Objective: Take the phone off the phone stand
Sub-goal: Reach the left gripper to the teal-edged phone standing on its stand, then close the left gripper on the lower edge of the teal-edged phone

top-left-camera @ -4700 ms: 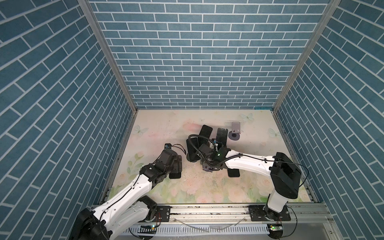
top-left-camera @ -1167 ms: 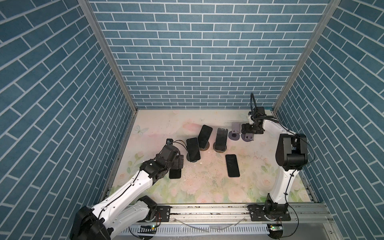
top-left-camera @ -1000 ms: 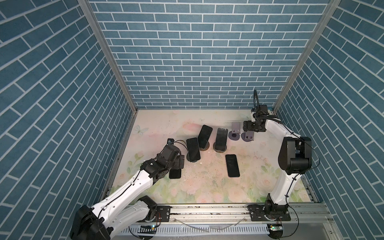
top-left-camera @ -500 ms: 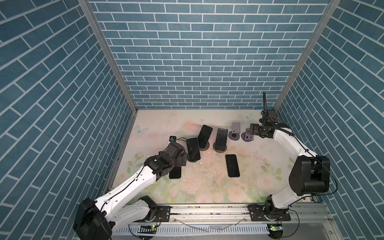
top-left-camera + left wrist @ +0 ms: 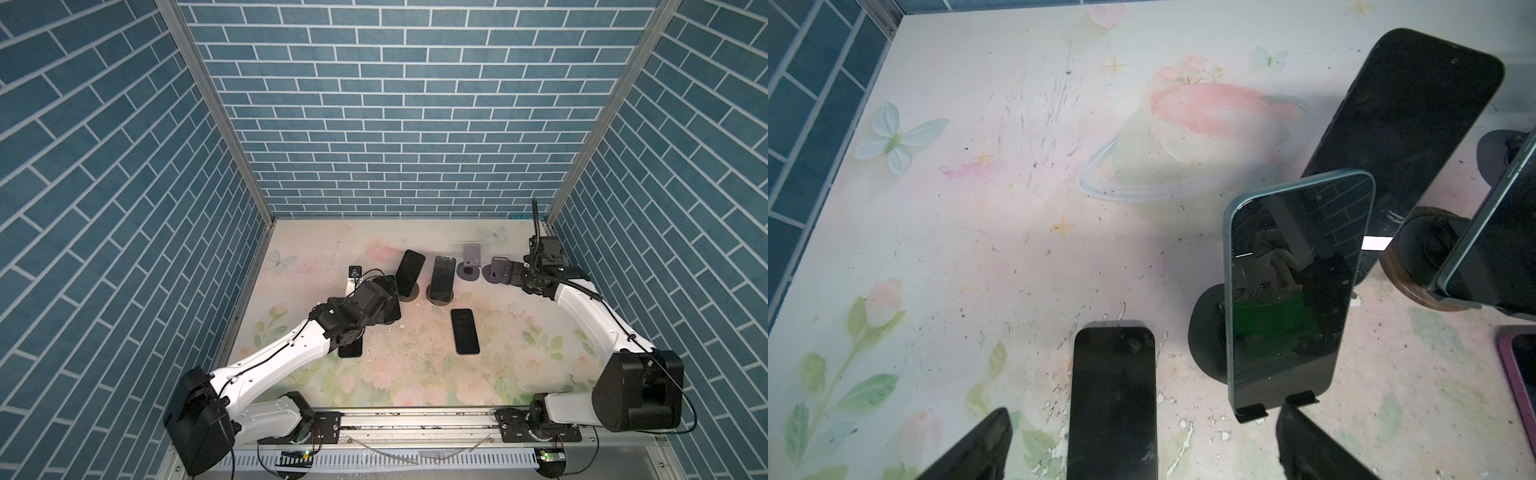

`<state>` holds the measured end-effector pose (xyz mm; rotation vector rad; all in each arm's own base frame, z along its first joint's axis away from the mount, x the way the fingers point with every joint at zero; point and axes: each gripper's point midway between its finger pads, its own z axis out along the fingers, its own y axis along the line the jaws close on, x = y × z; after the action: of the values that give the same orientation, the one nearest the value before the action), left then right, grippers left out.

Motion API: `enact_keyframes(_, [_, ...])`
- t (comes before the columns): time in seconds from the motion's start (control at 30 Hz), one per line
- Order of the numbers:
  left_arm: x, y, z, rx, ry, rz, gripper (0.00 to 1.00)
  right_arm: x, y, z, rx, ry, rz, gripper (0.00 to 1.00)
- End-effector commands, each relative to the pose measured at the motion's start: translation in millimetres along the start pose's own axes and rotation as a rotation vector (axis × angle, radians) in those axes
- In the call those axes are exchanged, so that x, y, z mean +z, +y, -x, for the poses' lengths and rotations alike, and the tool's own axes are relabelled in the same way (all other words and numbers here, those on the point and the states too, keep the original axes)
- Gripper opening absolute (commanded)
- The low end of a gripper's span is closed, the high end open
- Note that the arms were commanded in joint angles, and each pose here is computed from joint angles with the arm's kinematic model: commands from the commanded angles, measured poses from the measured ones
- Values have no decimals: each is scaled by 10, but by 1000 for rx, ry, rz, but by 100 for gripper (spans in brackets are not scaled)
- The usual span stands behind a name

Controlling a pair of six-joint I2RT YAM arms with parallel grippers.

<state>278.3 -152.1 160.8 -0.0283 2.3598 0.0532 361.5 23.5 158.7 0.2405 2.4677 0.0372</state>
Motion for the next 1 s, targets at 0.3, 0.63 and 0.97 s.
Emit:
enact_keyframes(0.3, [101,-363,176,-32,0,86,100,-42,-111,-278,23,20,-31,93])
enact_keyframes(0.63, [227,-608,252,-63,-2,60,100,43,-81,-396,3,59,-8,93])
enact_keyframes(0.97, [398,-779,248,-42,19,54,100,59,-88,-454,-13,67,-6,93])
